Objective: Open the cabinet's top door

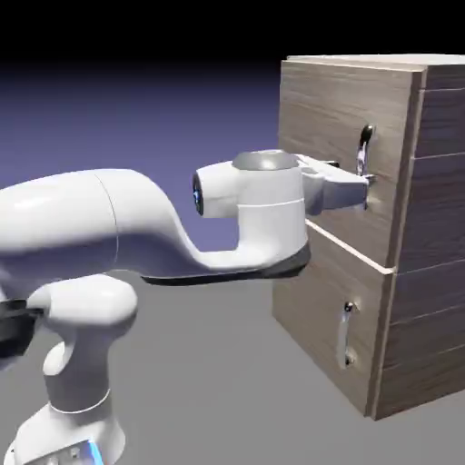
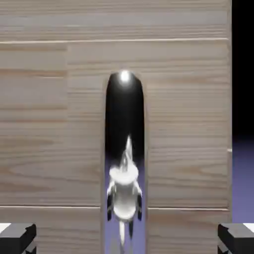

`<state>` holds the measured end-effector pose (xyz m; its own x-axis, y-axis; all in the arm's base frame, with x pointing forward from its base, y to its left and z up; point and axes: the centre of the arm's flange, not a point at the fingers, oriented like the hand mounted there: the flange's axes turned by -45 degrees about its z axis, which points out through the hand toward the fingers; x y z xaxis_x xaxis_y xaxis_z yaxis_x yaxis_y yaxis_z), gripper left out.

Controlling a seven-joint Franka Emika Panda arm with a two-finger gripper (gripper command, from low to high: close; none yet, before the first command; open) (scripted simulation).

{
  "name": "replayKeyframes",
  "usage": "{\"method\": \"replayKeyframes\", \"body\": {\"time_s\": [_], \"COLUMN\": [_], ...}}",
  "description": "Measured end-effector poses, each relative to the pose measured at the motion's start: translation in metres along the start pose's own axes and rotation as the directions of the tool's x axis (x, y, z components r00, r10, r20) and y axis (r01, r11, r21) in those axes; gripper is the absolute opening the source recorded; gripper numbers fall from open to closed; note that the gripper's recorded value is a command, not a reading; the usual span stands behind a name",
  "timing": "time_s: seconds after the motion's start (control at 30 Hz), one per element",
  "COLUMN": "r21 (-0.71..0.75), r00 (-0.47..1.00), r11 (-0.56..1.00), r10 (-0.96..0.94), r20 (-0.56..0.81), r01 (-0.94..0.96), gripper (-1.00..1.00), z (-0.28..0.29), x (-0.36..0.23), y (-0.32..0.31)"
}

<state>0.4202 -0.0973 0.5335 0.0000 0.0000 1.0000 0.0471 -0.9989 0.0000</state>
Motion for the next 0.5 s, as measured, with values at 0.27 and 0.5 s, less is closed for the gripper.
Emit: {"method": "replayKeyframes", "body": {"time_s": [0.27,0.5], "r21": [-0.128,-0.287], "r00": [1.000,1.000], "r11": [0.992,0.958], "r10": [-0.001,-0.001], "r20": [0.000,0.000], "r01": [0.001,0.001], "gripper": [-1.00,-1.00], "z": [-0.046,-0.100], "x": [0.000,0.000], "y": [-0.022,-0.058]}}
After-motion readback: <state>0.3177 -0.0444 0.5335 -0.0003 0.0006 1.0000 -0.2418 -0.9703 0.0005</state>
